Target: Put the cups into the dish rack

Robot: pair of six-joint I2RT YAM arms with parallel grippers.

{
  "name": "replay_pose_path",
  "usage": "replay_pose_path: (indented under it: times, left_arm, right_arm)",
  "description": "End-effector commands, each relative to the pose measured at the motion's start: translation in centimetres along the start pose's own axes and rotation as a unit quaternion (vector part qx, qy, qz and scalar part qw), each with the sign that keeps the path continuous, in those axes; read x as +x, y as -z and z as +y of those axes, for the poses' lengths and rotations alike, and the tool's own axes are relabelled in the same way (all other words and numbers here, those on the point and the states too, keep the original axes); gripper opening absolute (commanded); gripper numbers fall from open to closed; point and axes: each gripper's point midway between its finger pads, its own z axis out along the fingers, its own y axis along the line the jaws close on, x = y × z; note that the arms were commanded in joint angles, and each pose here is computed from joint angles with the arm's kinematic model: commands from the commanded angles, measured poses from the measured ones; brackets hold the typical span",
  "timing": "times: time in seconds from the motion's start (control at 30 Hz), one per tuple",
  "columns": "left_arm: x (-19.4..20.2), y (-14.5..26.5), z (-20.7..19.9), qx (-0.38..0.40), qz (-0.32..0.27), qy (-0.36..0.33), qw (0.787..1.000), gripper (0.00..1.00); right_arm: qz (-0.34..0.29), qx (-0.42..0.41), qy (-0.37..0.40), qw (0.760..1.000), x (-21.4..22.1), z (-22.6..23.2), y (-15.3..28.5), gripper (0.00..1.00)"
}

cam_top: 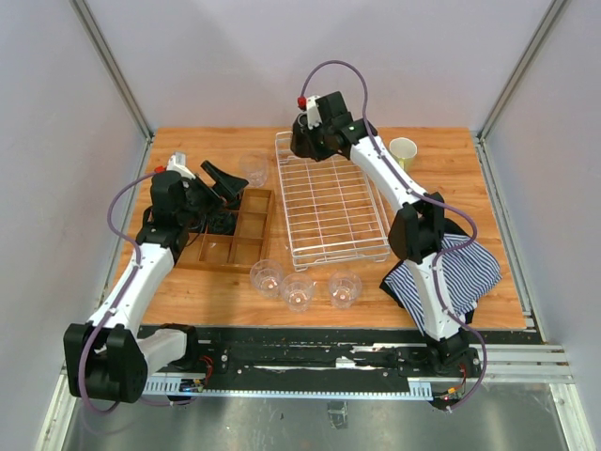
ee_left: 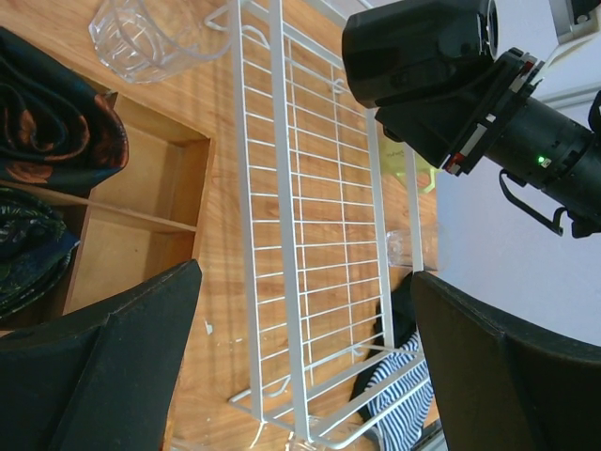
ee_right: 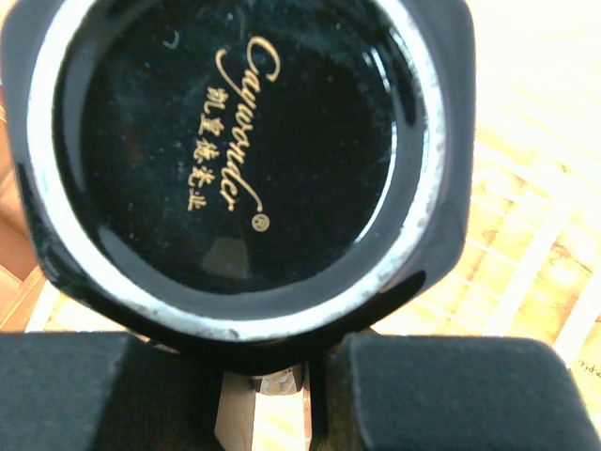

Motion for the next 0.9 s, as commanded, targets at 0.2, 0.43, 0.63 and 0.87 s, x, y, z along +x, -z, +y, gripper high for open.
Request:
replay_pose_path:
  times: [0.2, 0.43, 0.63, 0.87]
  left_arm:
    - [-0.1, 0.1, 0.4, 0.002, -0.010, -0.005, 1.000, 0.99]
    - [-0.5, 0.9, -0.1, 0.013, -0.025, -0.017, 0.999, 0.99]
    - [-0.5, 1.2, 0.6, -0.002, -0.028, -0.023, 0.999, 1.00]
    - [-0.6, 1.3, 1.3, -0.014, -0.029, -0.030, 0.999, 1.00]
  right_arm:
    - [-0.016, -0.018, 0.018, 1.000, -0.3, 1.7, -1.9, 0.01]
    - [-0.011, -0.019, 0.018, 1.000, 0.5, 2.1, -3.7, 0.01]
    - [-0.017, -0.023, 0.019, 0.999, 0.5, 2.4, -5.3, 0.01]
    - [-0.011, -0.028, 0.036, 0.999, 1.6, 3.3, -7.1, 0.01]
